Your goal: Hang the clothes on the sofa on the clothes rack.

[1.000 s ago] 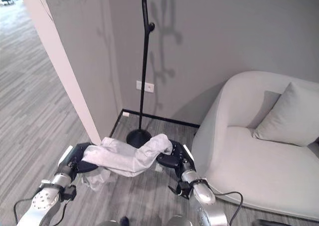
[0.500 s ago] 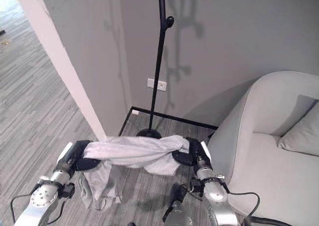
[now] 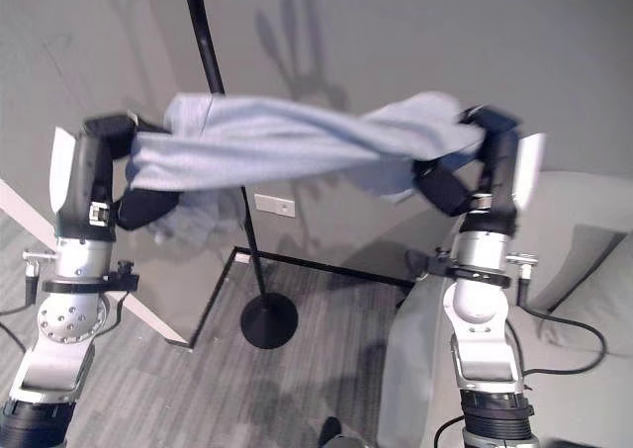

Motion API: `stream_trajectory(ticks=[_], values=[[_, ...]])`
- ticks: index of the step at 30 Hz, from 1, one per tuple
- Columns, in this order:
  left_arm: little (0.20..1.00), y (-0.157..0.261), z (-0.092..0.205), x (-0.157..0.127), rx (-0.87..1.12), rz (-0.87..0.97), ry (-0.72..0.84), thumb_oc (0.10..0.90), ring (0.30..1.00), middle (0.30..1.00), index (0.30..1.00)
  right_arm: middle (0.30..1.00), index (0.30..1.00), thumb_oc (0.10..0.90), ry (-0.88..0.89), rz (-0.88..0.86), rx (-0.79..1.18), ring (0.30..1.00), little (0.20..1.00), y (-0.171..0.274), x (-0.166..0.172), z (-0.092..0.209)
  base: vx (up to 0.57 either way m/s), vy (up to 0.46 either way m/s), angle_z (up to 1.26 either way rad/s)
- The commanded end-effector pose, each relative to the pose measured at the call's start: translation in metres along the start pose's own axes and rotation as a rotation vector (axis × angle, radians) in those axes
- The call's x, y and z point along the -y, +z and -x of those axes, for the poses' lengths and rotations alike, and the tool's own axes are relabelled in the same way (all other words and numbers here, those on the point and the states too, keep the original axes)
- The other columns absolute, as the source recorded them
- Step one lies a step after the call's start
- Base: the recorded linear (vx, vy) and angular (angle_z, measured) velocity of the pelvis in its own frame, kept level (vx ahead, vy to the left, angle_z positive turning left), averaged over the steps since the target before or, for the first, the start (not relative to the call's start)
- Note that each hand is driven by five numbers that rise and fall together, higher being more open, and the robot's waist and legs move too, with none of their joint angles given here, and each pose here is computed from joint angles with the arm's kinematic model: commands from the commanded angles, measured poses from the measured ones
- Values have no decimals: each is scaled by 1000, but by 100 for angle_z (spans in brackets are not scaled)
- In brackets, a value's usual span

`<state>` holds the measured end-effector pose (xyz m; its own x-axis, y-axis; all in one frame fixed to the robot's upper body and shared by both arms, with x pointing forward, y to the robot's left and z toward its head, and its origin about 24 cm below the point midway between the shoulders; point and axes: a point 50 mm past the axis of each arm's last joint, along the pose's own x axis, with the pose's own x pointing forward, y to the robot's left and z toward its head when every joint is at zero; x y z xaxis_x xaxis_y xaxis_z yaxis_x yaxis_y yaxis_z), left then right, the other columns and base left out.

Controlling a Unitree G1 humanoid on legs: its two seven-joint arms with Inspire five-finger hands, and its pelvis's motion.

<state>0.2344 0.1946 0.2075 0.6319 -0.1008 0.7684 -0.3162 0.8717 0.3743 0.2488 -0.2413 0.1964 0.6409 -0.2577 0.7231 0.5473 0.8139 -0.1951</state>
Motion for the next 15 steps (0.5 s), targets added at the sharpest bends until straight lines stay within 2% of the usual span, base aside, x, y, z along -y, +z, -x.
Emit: stream_trajectory(ticks=[1, 5, 9, 12, 14, 15], values=[[300, 21, -4, -64, 158, -158, 338, 400, 300, 300, 300, 300, 300, 400, -204, 133, 94, 300, 300, 5, 39, -16, 59, 134, -41], [300, 28, 8, -71, 167, -204, 353, 400, 300, 300, 300, 300, 300, 400, -230, 192, 20, 300, 300, -12, 48, -8, 130, 94, -45], [300, 26, 10, -74, 151, -236, 324, 400, 300, 300, 300, 300, 300, 400, -219, 187, -27, 300, 300, -21, 50, -6, 101, 46, 13], [300, 22, -4, -79, 163, -293, 324, 400, 300, 300, 300, 300, 300, 400, -184, 169, -72, 300, 300, -32, 46, -14, 76, 56, 7], [300, 18, -16, -77, 174, -293, 313, 400, 300, 300, 300, 300, 300, 400, -168, 224, -90, 300, 300, -40, 48, -24, 69, 55, 2], [300, 15, -30, -77, 186, -311, 311, 400, 300, 300, 300, 300, 300, 400, -155, 304, -89, 300, 300, -43, 50, -35, 50, 72, 6]])
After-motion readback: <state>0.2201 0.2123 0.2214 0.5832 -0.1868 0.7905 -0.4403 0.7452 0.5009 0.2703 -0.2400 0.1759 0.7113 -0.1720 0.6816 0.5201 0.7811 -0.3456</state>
